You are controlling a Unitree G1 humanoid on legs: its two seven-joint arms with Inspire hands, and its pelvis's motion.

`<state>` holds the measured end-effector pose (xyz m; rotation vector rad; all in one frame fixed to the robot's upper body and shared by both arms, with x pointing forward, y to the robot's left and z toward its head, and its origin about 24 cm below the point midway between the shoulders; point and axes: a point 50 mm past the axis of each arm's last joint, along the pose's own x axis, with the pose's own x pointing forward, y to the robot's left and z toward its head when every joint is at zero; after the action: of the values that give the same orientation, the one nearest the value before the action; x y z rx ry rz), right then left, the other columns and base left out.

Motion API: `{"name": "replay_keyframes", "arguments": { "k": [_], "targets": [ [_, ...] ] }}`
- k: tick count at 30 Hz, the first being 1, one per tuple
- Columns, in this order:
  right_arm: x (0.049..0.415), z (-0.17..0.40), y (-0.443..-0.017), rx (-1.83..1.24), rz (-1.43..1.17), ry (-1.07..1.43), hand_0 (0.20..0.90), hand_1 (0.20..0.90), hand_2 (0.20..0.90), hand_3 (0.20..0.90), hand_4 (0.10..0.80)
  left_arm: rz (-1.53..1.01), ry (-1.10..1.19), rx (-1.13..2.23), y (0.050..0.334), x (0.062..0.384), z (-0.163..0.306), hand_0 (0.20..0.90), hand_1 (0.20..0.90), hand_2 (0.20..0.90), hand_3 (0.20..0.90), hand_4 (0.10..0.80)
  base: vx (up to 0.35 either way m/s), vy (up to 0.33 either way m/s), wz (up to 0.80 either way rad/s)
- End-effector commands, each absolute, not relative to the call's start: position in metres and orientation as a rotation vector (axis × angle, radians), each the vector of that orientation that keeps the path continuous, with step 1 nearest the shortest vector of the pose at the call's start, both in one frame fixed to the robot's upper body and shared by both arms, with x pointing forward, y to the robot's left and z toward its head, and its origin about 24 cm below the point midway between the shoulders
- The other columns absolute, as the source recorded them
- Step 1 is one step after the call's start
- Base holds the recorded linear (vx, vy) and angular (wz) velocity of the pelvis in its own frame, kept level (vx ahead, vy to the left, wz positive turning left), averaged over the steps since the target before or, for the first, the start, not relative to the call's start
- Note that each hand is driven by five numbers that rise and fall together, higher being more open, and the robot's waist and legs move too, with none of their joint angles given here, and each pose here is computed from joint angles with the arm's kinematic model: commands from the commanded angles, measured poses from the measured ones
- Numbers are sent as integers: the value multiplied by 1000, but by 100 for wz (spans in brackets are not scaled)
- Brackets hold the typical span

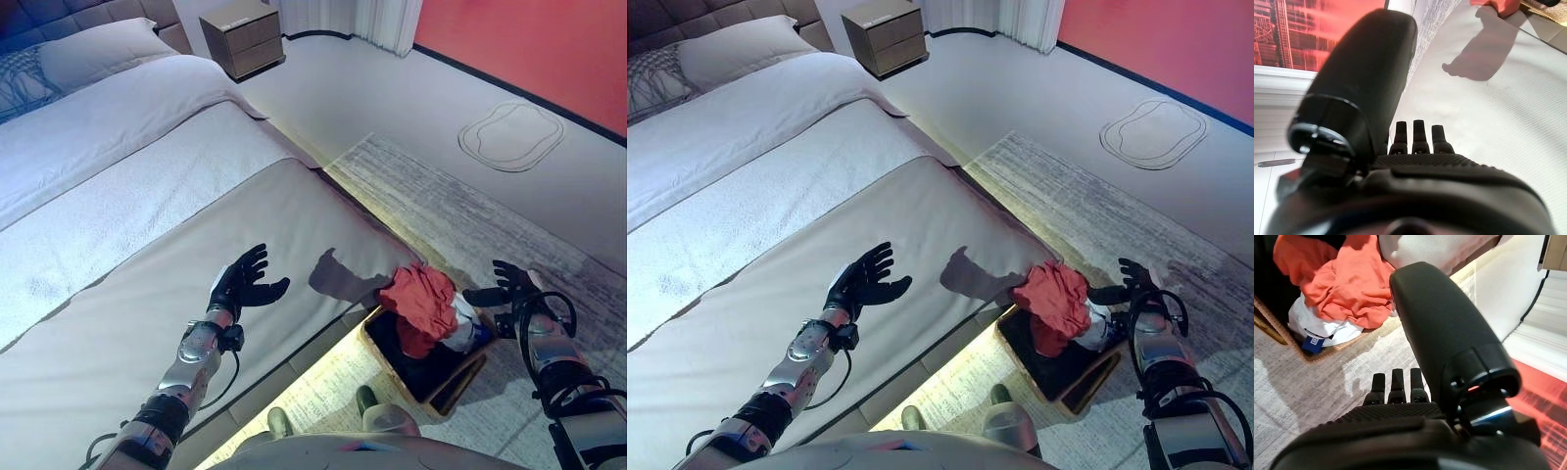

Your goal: Pick up the clothes from the bed and place them into the basket

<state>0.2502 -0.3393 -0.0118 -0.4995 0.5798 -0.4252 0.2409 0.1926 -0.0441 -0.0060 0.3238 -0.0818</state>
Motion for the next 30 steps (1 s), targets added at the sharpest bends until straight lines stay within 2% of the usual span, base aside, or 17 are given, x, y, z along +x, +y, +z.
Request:
{"name": "replay_keyframes", "arguments": {
  "k": [1, 9, 15, 24, 30],
  "targets": [
    [288, 42, -328, -496, -446, 268, 900, 900, 900, 900, 800, -101, 121, -22, 181, 269, -8, 900, 900, 900, 900, 800, 0, 0, 0],
    [296, 64, -261, -651, -256, -47, 900, 900, 900, 900, 800, -70, 155, -70, 174, 256, -24, 900, 900, 900, 900, 800, 7, 7, 3],
    [288, 56, -219, -745, -117, -155, 900, 900, 900, 900, 800, -44, 203, -63, 166, 243, -39, 900, 900, 900, 900, 800, 1, -8, 31],
    [263, 32, -194, -765, -11, -162, 900, 900, 900, 900, 800, 24, 256, -59, 180, 221, -54, 900, 900, 900, 900, 800, 35, -9, 30],
    [252, 12, -193, -756, 8, -84, 900, 900, 900, 900, 800, 65, 256, -75, 186, 215, -55, 900, 900, 900, 900, 800, 41, 5, 17]
  ]
}}
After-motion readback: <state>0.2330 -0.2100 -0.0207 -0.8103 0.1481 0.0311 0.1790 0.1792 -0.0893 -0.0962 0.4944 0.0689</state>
